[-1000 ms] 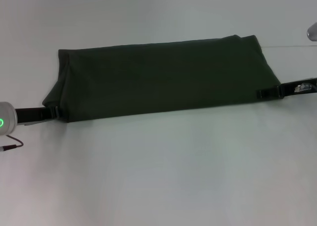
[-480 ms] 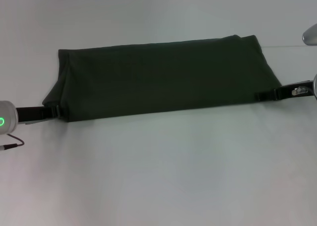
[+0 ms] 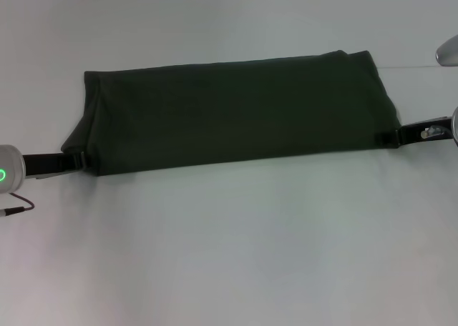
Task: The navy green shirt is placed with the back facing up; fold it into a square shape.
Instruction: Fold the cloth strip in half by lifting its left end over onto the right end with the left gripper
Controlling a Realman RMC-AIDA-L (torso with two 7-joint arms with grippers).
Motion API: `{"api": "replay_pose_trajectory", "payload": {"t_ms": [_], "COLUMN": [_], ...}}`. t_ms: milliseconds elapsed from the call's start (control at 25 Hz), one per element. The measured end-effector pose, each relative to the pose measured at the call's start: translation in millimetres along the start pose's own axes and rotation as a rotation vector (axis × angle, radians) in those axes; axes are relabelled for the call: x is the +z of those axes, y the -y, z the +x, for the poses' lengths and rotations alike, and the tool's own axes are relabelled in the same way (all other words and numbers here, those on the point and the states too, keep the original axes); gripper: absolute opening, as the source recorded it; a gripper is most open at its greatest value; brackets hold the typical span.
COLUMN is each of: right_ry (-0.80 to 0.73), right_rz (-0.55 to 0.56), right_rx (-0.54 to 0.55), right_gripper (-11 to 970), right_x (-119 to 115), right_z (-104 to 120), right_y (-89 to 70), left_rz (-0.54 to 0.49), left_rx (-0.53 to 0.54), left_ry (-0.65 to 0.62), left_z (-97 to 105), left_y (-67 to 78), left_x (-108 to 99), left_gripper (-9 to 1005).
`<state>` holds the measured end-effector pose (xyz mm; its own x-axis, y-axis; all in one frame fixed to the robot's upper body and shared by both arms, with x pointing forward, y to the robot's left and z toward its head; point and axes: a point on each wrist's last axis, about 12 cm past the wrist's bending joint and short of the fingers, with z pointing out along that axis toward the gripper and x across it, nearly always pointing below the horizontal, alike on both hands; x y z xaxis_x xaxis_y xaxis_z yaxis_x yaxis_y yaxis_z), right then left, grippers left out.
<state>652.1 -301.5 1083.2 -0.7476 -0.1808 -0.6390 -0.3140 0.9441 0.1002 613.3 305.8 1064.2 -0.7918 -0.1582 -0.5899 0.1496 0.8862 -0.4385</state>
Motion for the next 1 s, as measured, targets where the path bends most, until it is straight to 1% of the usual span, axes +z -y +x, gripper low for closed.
{"api": "replay_pose_trajectory", "payload": {"t_ms": [400, 600, 840, 920, 1000], "right_ry": [-0.001, -0.003, -0.015, -0.015, -0.016], "right_rz": [0.004, 0.005, -0.003, -0.002, -0.001], "right_rx": [0.011, 0.011, 0.017, 0.019, 0.019], "right_gripper": [514, 382, 383, 235, 164], "right_x": [-1.1, -1.6, -4.6, -5.1, -5.2], "right_z": [2.4, 2.7, 3.9, 3.8, 4.2], "right_y": [2.8, 3.7, 8.0, 8.6, 8.8], "left_rz": [0.0, 0.0, 0.001, 0.001, 0.001], "left_rx": [0.001, 0.001, 0.001, 0.001, 0.001], "left_ry": [0.001, 0.001, 0.0, 0.0, 0.0], "left_z": [-0.2, -0.2, -0.1, -0.2, -0.3], "left_y": [0.0, 0.0, 0.1, 0.1, 0.1], "left_x": [-0.1, -0.1, -0.1, -0.1, -0.2], "left_gripper": [14, 21, 31, 34, 37]}}
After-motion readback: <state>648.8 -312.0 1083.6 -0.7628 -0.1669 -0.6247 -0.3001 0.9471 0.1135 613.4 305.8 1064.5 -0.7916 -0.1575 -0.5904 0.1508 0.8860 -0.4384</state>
